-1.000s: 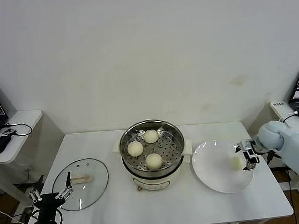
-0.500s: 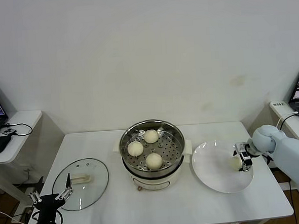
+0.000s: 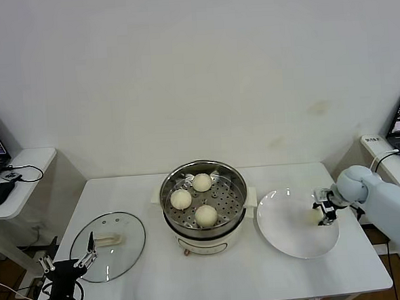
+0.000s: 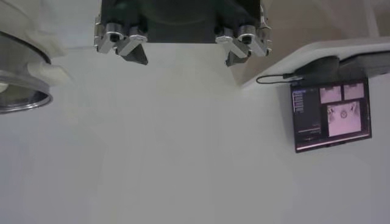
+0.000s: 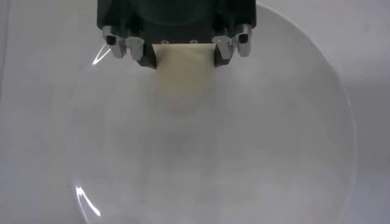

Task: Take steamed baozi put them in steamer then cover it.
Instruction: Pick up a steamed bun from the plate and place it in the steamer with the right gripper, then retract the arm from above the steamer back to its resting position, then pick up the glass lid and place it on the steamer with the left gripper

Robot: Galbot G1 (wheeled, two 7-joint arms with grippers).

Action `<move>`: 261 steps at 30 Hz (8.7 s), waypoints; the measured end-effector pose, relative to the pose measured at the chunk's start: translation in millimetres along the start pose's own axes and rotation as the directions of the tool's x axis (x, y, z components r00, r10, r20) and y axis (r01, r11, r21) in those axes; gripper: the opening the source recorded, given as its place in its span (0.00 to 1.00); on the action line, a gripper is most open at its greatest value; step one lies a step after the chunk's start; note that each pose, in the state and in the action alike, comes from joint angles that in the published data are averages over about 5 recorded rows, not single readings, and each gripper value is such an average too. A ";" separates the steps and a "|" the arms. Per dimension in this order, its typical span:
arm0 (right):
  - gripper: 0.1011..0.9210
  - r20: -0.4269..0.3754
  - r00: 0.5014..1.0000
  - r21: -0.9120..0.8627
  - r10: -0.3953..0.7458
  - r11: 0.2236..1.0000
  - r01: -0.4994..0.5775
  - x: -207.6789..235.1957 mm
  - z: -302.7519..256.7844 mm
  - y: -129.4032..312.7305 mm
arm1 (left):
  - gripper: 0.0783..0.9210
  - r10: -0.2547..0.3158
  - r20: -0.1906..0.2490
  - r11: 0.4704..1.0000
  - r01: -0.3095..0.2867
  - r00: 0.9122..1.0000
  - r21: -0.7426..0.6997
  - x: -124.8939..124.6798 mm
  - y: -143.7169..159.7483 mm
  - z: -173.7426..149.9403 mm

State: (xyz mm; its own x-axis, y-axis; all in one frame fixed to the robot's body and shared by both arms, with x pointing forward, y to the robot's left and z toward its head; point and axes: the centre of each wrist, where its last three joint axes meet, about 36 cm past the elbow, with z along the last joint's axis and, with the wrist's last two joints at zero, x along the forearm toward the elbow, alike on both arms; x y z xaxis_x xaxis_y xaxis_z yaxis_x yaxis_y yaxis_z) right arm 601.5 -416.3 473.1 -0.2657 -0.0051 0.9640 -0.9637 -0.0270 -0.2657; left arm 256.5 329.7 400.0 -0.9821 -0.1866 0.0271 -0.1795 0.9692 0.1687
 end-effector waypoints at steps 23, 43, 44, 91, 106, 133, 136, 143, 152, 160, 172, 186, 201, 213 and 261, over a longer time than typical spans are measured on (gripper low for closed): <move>0.62 0.249 0.955 0.056 0.163 0.982 -0.183 190.2 -141.9 -63.4 | 0.88 0.020 0.023 1.000 -0.020 1.000 0.006 -6.6 -5.1 -3.4; 0.61 0.280 0.959 0.012 0.052 0.998 -0.058 151.3 -277.6 -66.7 | 0.88 0.004 0.030 1.000 -0.005 1.000 0.012 -6.9 -3.3 -2.8; 0.61 0.275 0.960 0.009 0.048 0.999 -0.053 147.2 -279.6 -66.2 | 0.88 0.004 0.030 1.000 -0.004 1.000 0.013 -7.2 -3.5 -2.4; 0.88 0.492 0.778 -0.325 0.391 0.911 -0.253 135.7 -207.5 0.2 | 0.88 -0.014 0.035 1.000 0.013 0.999 0.026 -10.3 1.5 -1.8; 0.88 0.549 0.186 -0.777 0.815 0.580 -0.246 48.4 -143.8 102.5 | 0.88 -0.001 0.017 1.000 0.001 1.000 0.016 -9.2 -11.7 10.4; 0.88 -0.033 0.209 -0.996 0.977 -0.015 -0.088 -29.2 -68.6 321.7 | 0.88 0.155 0.036 0.256 -0.005 0.987 -0.967 3.1 52.3 83.5; 0.88 -0.057 0.219 -0.995 0.974 -0.037 -0.092 -30.2 -67.6 330.7 | 0.88 0.178 0.016 0.194 -0.019 0.984 -0.981 -1.8 57.0 92.7; 0.88 -0.091 0.238 -0.992 0.967 -0.067 -0.108 -32.8 -67.9 349.8 | 0.88 0.203 -0.021 0.106 -0.044 0.979 -0.993 -23.2 66.6 109.3; 0.88 -0.121 0.254 -0.988 0.960 -0.091 -0.125 -32.6 -67.7 367.1 | 0.88 0.224 -0.042 0.058 -0.056 0.974 -0.997 -54.5 69.8 120.5; 0.88 -0.138 0.264 -0.985 0.955 -0.105 -0.135 -32.7 -67.5 378.2 | 0.88 0.244 -0.044 0.046 -0.057 0.969 -0.997 -79.1 62.0 126.2; 0.88 -0.165 0.273 -0.980 0.948 -0.126 -0.157 -35.1 -60.5 387.5 | 0.88 0.263 -0.041 0.051 -0.057 0.964 -0.997 -113.7 44.9 134.1; 0.88 -0.183 0.282 -0.978 0.942 -0.145 -0.152 -42.8 -58.1 387.7 | 0.88 0.255 -0.054 0.057 -0.070 0.965 -0.996 -148.6 45.0 142.7; 0.88 -0.186 0.291 -0.978 0.938 -0.149 -0.144 -48.5 -57.9 385.4 | 0.49 0.262 -0.098 0.073 -0.121 0.960 -0.990 -160.8 46.5 145.5; 0.88 -0.184 0.296 -0.979 0.937 -0.147 -0.143 -50.2 -58.0 386.8 | 0.10 0.251 -0.099 0.102 -0.128 0.963 -0.987 -160.4 47.4 152.0; 0.88 -0.044 0.333 -0.972 0.942 0.036 -0.230 -79.5 -102.1 370.8 | 0.08 0.216 0.080 0.187 0.039 0.973 -0.982 -115.6 -33.9 -58.4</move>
State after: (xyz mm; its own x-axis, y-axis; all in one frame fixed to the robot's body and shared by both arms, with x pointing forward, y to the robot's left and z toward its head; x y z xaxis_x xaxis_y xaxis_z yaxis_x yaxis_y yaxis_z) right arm 262.5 -323.8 297.7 -0.9973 0.0164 0.0711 -0.0007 0.9723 -0.2337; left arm 379.5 308.9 448.7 -0.9991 0.0404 -0.0161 -0.0155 0.0156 0.9998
